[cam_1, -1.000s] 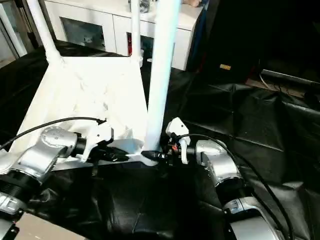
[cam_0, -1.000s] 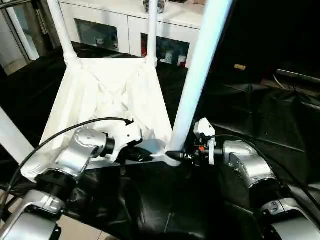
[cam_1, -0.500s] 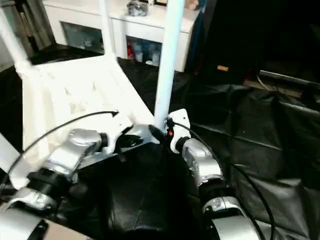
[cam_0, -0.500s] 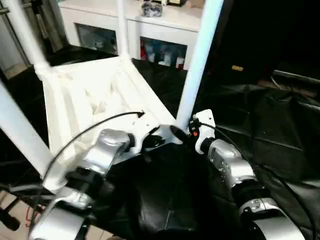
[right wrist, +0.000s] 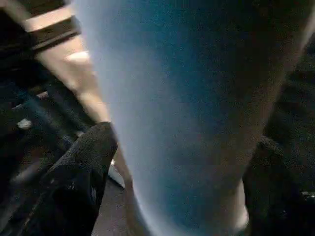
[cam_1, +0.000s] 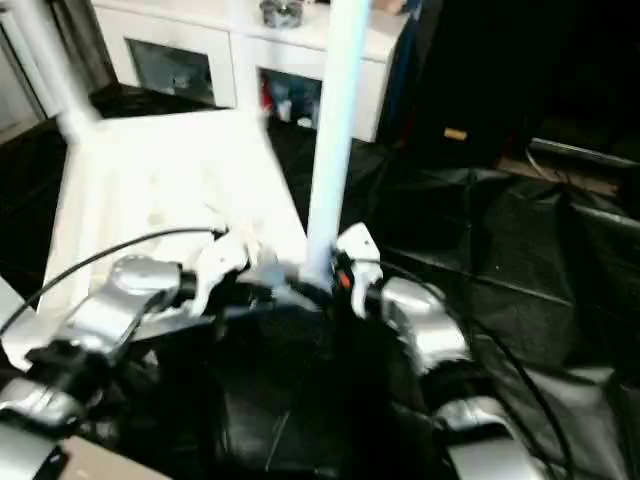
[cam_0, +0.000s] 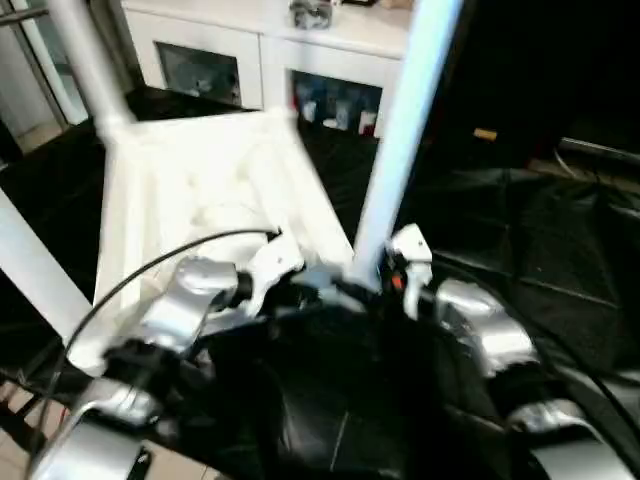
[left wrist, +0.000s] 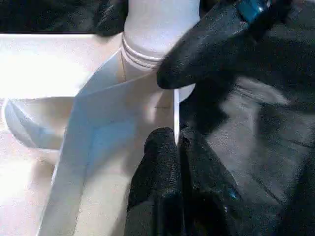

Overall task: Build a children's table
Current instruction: Rotate leg to tighten

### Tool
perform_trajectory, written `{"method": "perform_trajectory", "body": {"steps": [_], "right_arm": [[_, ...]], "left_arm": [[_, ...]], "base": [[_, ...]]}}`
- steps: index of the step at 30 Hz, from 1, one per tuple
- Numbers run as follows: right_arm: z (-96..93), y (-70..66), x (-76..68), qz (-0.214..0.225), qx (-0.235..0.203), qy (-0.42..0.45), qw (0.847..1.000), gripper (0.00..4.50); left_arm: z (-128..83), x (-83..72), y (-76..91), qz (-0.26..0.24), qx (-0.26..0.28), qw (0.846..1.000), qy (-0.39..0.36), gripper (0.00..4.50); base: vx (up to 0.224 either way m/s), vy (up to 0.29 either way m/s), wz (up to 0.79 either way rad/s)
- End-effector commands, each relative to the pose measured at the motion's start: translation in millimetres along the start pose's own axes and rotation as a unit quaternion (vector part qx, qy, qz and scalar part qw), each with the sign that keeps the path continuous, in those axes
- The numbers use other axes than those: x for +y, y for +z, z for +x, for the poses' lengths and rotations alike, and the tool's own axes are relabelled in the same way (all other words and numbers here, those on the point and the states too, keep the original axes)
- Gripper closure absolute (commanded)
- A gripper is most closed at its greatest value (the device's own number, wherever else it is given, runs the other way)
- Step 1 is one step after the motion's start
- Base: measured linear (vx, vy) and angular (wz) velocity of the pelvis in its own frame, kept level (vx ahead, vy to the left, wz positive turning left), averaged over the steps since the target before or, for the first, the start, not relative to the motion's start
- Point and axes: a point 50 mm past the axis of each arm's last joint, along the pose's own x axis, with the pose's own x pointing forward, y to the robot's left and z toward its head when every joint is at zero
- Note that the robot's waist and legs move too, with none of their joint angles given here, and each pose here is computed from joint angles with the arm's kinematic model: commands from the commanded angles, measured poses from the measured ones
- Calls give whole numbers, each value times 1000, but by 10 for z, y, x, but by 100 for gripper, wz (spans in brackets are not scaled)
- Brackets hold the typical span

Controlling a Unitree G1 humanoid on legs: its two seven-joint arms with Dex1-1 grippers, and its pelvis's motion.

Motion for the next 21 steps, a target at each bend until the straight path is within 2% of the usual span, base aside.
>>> {"method": "perform_trajectory", "body": {"steps": [1,9,10,13,16,21], "right_arm": [[27,18,84,-8,8,53,999,71],[-188,5,93,-18,42,136,990,71],[-201,5,101,-14,43,143,989,98],[-227,14,121,-6,46,164,985,108],[-233,11,125,-3,48,170,984,145],[-230,8,142,2,48,175,983,180]], "left_arm": [[84,-98,147,28,-44,997,-52,450],[-140,-95,7,29,-28,995,-95,450],[-152,-99,-2,26,-27,994,-101,450],[-194,-97,-35,20,-19,993,-114,450],[-212,-97,-58,19,-13,993,-117,450],[-211,-102,-63,19,-14,993,-118,450]], "base": [[0,0,0],[0,0,0],[0,0,0],[0,0,0],[0,0,0],[0,0,0]]}}
